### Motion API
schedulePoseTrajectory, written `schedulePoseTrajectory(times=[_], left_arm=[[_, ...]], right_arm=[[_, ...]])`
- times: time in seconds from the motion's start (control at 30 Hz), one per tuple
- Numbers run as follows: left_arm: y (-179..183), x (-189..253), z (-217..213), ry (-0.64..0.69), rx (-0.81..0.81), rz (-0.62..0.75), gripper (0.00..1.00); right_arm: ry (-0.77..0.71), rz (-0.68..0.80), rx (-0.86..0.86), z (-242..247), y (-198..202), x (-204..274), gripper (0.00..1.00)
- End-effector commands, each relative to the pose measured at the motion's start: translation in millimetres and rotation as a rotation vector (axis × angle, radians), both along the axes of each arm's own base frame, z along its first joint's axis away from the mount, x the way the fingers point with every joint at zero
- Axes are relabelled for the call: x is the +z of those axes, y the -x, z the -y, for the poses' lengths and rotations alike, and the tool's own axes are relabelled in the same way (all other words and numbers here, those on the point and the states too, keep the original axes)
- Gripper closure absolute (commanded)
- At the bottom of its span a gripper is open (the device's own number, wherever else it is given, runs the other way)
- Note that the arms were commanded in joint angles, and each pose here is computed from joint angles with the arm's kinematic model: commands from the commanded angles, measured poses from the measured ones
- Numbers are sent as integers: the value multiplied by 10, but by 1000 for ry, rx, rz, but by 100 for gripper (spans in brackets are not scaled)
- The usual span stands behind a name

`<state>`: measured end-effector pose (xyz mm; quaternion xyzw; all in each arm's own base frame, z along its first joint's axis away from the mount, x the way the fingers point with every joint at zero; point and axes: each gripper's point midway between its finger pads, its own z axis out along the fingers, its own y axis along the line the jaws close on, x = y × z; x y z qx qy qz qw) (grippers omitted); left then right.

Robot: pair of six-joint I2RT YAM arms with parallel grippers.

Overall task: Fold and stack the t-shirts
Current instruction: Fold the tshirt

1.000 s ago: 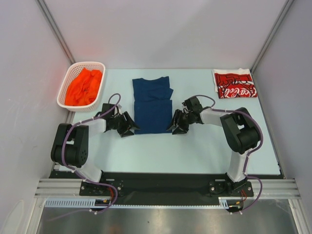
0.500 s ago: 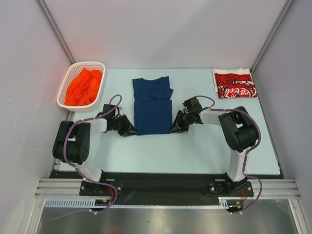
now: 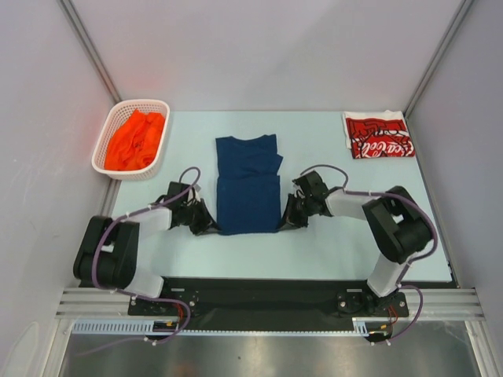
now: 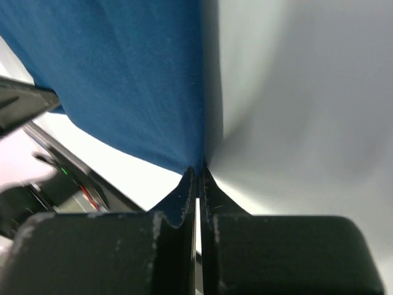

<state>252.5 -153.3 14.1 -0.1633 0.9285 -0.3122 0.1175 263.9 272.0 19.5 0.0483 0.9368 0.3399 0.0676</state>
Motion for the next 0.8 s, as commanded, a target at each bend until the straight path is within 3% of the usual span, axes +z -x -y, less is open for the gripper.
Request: schedulePoseTrajectory(times=[0.0,0.07,0.2,0.4,0.6,0.77], left_arm=[[390,-17,-27,-44,-33,-11,100],[609,-32,-22,-50,-39,-39,100],[839,224,60,-48,-63,34,100],[1042,938,88,-28,-40,166,100],[808,1215,86,-94,-65,215,100],[182,1597,171,-149,-76,310,100]], right_arm=[[49,-3,24,147,412,-5,100],[38,22,31,128,549,127,100],[54,12,34,226,910,247,100],[10,78,9,341,1191,798,100],[31,131,3,324,928,1070,100],[7,224,-48,257,209,1409,100]])
